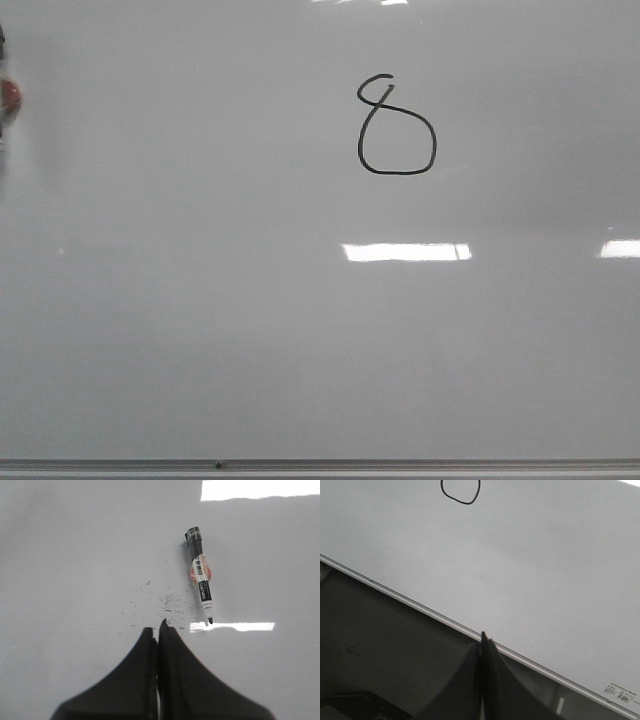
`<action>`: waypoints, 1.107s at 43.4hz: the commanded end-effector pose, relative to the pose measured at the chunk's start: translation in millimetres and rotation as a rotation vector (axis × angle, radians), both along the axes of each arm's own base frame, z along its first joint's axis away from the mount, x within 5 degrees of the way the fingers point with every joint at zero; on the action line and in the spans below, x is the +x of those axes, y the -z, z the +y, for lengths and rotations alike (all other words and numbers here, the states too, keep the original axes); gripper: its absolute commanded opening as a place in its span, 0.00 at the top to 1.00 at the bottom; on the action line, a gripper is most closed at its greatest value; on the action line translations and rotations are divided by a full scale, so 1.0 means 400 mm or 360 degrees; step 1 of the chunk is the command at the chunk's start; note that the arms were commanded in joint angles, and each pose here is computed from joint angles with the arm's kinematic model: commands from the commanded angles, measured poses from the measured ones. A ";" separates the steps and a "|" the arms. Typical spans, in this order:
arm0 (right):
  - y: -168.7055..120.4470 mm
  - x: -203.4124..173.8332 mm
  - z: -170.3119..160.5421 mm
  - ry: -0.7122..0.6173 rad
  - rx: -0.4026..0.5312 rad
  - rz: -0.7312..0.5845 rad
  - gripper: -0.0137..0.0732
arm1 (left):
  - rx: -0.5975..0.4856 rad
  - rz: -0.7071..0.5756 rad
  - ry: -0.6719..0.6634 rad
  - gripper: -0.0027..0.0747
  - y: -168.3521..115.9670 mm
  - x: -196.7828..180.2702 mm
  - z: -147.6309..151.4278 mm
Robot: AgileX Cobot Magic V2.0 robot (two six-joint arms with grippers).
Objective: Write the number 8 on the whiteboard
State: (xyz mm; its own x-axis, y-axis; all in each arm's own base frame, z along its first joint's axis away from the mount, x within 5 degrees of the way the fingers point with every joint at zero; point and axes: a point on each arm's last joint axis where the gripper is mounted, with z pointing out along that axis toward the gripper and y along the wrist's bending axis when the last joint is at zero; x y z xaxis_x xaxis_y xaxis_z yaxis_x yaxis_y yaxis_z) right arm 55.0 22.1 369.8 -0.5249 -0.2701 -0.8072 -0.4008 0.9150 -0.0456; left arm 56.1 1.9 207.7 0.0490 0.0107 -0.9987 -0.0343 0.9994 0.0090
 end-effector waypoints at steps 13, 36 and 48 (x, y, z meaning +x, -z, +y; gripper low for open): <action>-0.029 0.008 0.000 0.0017 0.0037 -0.0131 0.97 | -0.0013 -0.0145 0.0000 0.99 -0.011 -0.003 0.000; 0.171 -0.009 -0.050 0.0480 0.0121 -0.0875 0.97 | -0.0013 -0.0145 0.0000 0.99 -0.011 -0.003 0.000; 0.340 -0.008 -0.058 0.0598 0.0174 -0.1131 0.97 | -0.0013 -0.0145 0.0000 0.99 -0.011 -0.003 0.000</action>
